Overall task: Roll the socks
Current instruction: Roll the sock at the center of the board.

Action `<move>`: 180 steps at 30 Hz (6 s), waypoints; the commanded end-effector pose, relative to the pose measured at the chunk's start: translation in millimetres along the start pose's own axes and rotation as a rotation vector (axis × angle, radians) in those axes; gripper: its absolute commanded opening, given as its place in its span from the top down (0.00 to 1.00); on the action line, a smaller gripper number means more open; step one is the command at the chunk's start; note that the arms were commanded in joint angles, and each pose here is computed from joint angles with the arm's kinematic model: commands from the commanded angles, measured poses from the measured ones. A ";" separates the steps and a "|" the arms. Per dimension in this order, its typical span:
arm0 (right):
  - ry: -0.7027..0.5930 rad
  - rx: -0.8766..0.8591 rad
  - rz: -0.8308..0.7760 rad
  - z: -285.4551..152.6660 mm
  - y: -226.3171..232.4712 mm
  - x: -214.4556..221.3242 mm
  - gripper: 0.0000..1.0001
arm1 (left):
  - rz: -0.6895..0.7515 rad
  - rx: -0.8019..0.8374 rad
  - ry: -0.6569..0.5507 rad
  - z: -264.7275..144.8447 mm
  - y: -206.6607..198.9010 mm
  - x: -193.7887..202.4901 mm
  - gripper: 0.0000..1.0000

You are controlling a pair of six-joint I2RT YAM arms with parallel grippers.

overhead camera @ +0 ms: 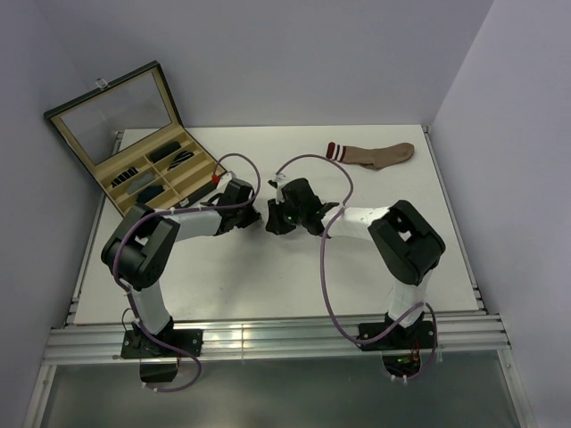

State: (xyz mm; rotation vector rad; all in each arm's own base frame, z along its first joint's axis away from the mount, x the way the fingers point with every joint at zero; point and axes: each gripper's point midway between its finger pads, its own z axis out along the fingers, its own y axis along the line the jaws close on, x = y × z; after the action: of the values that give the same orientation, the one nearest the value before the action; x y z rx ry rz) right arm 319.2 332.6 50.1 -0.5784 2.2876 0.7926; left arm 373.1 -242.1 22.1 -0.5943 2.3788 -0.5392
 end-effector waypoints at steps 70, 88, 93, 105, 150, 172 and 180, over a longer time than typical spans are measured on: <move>0.502 -0.053 0.124 6.9 22.0 78.8 1.00 | 0.040 -0.161 -0.045 -44.7 35.3 -15.6 0.53; 0.513 -0.293 0.451 14.9 16.4 56.8 1.00 | 0.024 -0.018 -0.040 -88.3 34.8 -6.0 0.30; 0.512 -0.260 0.447 17.1 11.2 58.2 1.00 | -0.067 -0.013 0.019 -82.2 33.3 9.4 0.31; 0.511 -0.235 0.427 21.8 10.6 59.8 1.00 | -0.071 -0.086 0.058 -57.6 40.0 23.6 0.44; -0.179 0.175 -0.573 7.2 60.9 0.9 0.48 | 0.171 -0.200 0.273 -42.5 37.1 16.5 1.00; -0.001 0.047 -0.531 28.9 70.5 38.5 1.00 | 0.116 -0.123 0.138 -58.3 25.3 -12.2 0.52; 0.090 -0.126 -0.263 23.9 61.0 34.6 1.00 | -0.087 -0.024 -0.044 -85.9 35.0 -42.2 0.31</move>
State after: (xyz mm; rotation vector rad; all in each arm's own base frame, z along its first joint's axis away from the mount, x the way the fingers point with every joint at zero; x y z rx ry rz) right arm 274.9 377.6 23.5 -1.0302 2.1206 0.5933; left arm 325.3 -177.7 66.3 -0.6031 2.4811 -0.4570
